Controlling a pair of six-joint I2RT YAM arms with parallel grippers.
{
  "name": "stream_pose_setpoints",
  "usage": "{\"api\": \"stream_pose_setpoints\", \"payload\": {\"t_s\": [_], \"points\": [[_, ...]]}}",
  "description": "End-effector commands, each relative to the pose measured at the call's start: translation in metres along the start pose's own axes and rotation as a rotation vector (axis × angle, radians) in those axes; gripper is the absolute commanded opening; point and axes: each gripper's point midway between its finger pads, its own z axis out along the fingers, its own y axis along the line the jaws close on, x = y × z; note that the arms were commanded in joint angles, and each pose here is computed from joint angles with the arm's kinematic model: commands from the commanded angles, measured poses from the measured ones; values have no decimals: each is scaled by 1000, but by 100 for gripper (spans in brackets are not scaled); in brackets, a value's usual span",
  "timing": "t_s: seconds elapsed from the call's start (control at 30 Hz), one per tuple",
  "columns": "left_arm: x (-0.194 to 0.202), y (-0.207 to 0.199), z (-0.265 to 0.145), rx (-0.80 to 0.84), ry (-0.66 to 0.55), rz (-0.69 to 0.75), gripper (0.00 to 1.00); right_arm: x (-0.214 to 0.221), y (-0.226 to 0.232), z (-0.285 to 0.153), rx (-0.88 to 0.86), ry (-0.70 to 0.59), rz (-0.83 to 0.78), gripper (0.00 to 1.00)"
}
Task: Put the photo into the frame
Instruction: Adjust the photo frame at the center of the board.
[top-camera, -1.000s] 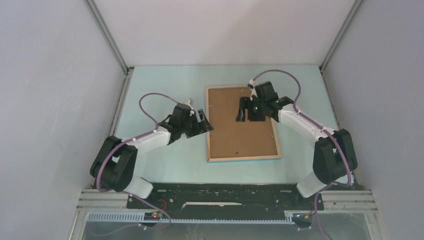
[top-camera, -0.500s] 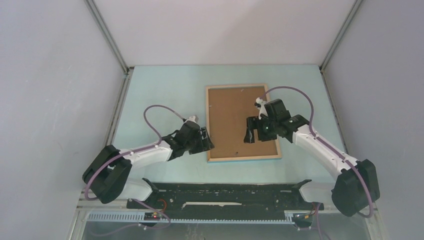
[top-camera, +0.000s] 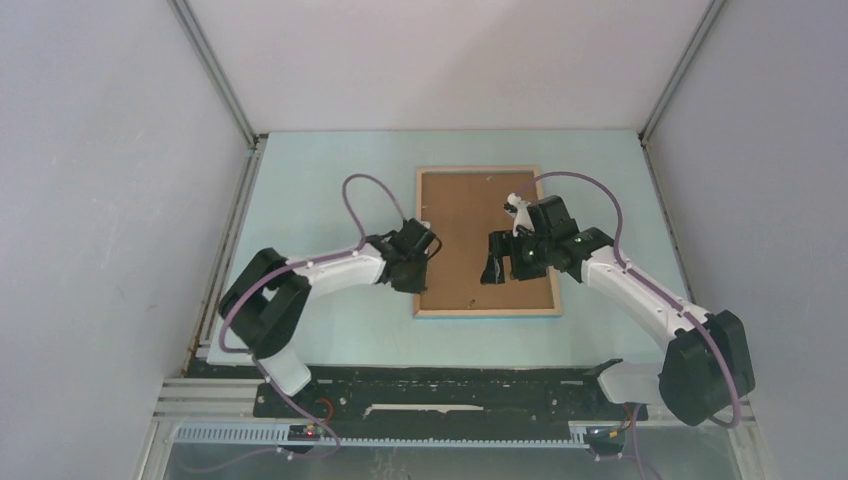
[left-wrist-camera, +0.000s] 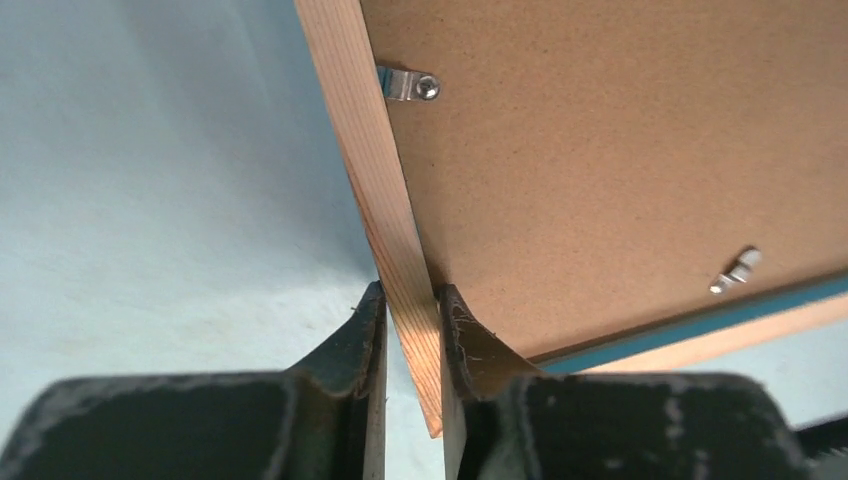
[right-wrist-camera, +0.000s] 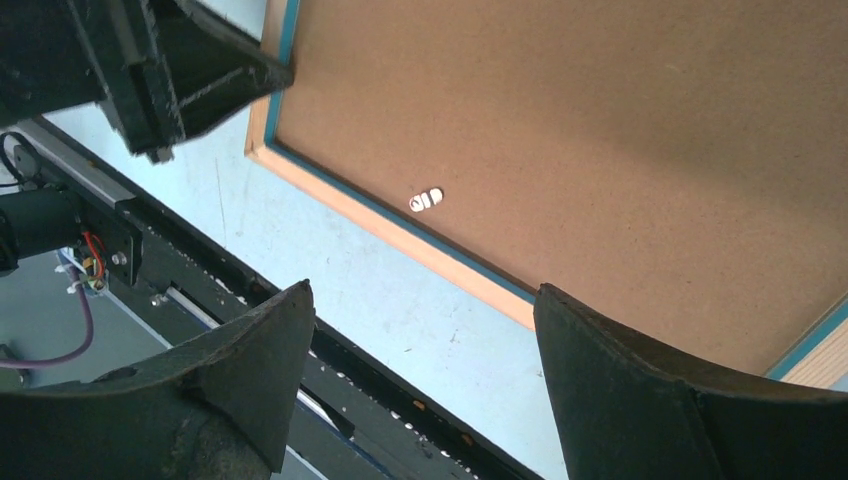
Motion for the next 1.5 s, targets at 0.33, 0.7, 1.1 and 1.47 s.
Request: {"api": "stream_pose_setpoints", "payload": {"t_s": [0.33,0.7,1.1,1.47], "points": [[-114,84,-31,-388,-7,282,31,3,-23,39,13,71,124,86],[-104,66,-96,-262,-149,-244,78,-26,-81,21,260,-81,308,82],[-13,45,-59,142,-181,-951,95,-46,-130,49,398,-23,373,61],[-25,16,-26,229,-130,-1009,84,-12,-135,60,445,56,376,24]]}}
